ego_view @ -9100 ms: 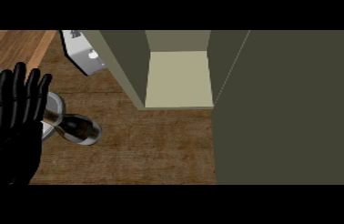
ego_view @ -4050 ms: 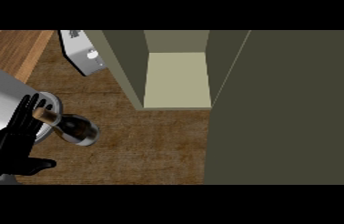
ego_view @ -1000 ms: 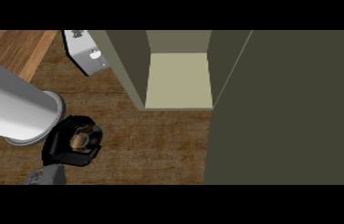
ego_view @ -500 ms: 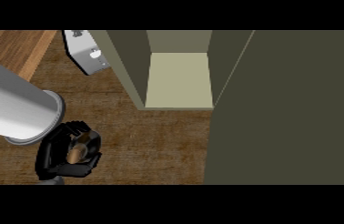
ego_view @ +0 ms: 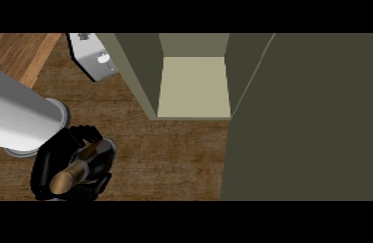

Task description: Pick up the wine, place it into the cabinet and close the cabinet

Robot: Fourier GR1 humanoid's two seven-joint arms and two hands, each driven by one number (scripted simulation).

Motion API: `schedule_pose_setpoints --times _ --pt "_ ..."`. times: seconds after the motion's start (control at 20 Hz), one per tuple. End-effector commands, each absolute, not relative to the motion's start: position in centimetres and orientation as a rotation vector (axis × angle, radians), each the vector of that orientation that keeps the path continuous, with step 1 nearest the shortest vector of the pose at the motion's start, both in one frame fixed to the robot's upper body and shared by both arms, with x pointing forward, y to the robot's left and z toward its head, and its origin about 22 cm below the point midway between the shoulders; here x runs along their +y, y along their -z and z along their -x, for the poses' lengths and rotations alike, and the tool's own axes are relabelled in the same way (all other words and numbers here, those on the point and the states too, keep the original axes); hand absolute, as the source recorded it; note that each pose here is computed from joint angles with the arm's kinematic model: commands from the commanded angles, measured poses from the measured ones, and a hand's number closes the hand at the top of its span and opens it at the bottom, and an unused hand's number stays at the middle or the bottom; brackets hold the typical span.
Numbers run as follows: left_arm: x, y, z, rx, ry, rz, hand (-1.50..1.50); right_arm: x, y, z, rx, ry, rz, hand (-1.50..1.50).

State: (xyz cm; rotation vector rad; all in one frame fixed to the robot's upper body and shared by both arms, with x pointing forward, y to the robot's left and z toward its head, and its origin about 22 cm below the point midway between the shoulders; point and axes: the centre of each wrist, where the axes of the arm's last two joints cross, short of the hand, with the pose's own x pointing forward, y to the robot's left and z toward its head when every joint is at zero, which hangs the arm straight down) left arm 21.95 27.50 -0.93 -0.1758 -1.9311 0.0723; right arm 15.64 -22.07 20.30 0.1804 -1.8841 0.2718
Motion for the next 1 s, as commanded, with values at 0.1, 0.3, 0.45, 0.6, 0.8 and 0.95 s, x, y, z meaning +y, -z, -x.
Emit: schedule_pose_setpoints --times 0.1,0.3,0.45,0.6,0.8,0.95 --pt "22.9 -4.2 -20.9 -1.937 -0.029 0.205 1.5 -23.1 -21.4 -14.4 -1.912 -0.275 -0.233 -1.5" --pt "21.1 -6.3 -21.8 -1.898 0.015 0.239 1.5 -22.7 -21.6 -15.3 -1.924 -0.285 -0.229 -1.5" --pt "18.5 -7.3 -23.3 -1.881 0.022 0.292 1.5 -21.6 -21.7 -13.6 -1.923 -0.283 -0.252 -1.5" --pt "15.9 -9.9 -22.6 -1.891 0.013 0.346 1.5 -22.2 -20.6 -15.5 -1.919 -0.24 -0.247 -1.5" --pt "14.0 -11.2 -22.9 -1.904 -0.012 0.342 1.5 -22.7 -21.3 -12.3 -1.923 -0.263 -0.26 -1.5" --pt "11.6 -12.7 -24.4 -1.909 -0.015 0.345 1.5 -22.6 -20.3 -14.7 -1.906 -0.277 -0.264 -1.5"
